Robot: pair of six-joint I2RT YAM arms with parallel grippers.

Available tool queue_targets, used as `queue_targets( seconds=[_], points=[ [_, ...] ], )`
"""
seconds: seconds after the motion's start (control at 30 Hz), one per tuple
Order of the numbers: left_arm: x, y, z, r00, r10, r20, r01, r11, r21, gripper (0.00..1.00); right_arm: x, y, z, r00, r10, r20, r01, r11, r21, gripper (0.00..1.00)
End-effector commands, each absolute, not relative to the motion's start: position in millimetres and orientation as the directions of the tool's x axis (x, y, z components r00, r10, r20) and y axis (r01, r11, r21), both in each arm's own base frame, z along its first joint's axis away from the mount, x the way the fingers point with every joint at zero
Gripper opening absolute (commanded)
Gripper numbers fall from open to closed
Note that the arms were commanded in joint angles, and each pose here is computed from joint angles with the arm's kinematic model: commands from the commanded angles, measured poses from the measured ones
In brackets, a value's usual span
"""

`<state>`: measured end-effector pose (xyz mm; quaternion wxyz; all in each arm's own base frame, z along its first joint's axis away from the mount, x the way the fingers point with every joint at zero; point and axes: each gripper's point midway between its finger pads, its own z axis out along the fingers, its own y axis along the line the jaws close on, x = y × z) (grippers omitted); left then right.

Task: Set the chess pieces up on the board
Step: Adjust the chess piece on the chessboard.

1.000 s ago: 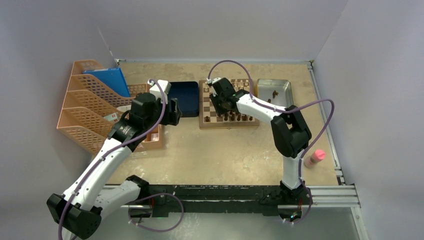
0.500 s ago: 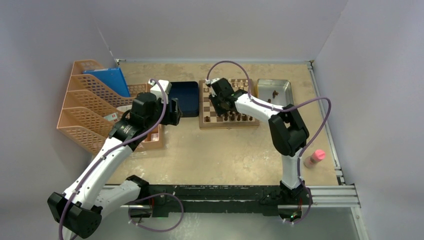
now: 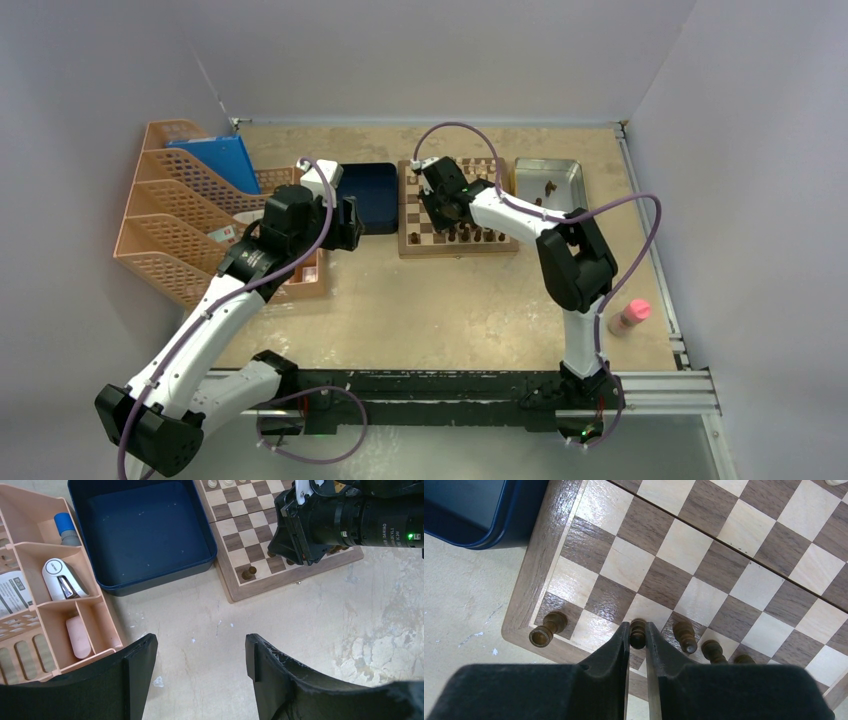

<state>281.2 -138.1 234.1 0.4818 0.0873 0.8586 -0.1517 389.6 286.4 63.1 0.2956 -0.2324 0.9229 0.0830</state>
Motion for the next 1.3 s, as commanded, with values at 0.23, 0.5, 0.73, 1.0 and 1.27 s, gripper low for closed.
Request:
queue_targets(
  seconds=[0.23, 0.5, 0.73, 1.0, 1.27],
  points=[
    [289.3, -139.5, 245.9, -0.479, -0.003, -0.878, 0.301, 0.939, -0.167, 0.65, 397.5, 294.4, 83.8, -0.690, -0.370, -0.622, -0.481, 0.877, 0.013, 0.17],
    [289.2, -139.7, 245.1, -0.482, -0.003, -0.876, 0.301, 0.939, -0.168, 0.65, 396.5, 294.9, 77.4, -0.704, -0.362, -0.611, -0.473, 0.881, 0.023, 0.17],
    [289.4, -140.0, 245.9, -0.482, -0.006, -0.876, 0.300, 0.939, -0.171, 0.65, 396.7, 294.9, 78.6, -0.705, -0.350, -0.616, -0.463, 0.886, 0.026, 0.17],
    [289.2, -139.6, 246.5, -0.480, -0.007, -0.877, 0.299, 0.939, -0.171, 0.65, 401.4, 291.3, 76.5, -0.706, -0.347, -0.618, -0.443, 0.896, 0.003, 0.17],
    [289.2, -140.7, 246.8, -0.480, -0.008, -0.877, 0.302, 0.937, -0.174, 0.65, 404.2, 291.8, 76.4, -0.702, -0.347, -0.622, -0.441, 0.897, -0.003, 0.17]
  ],
)
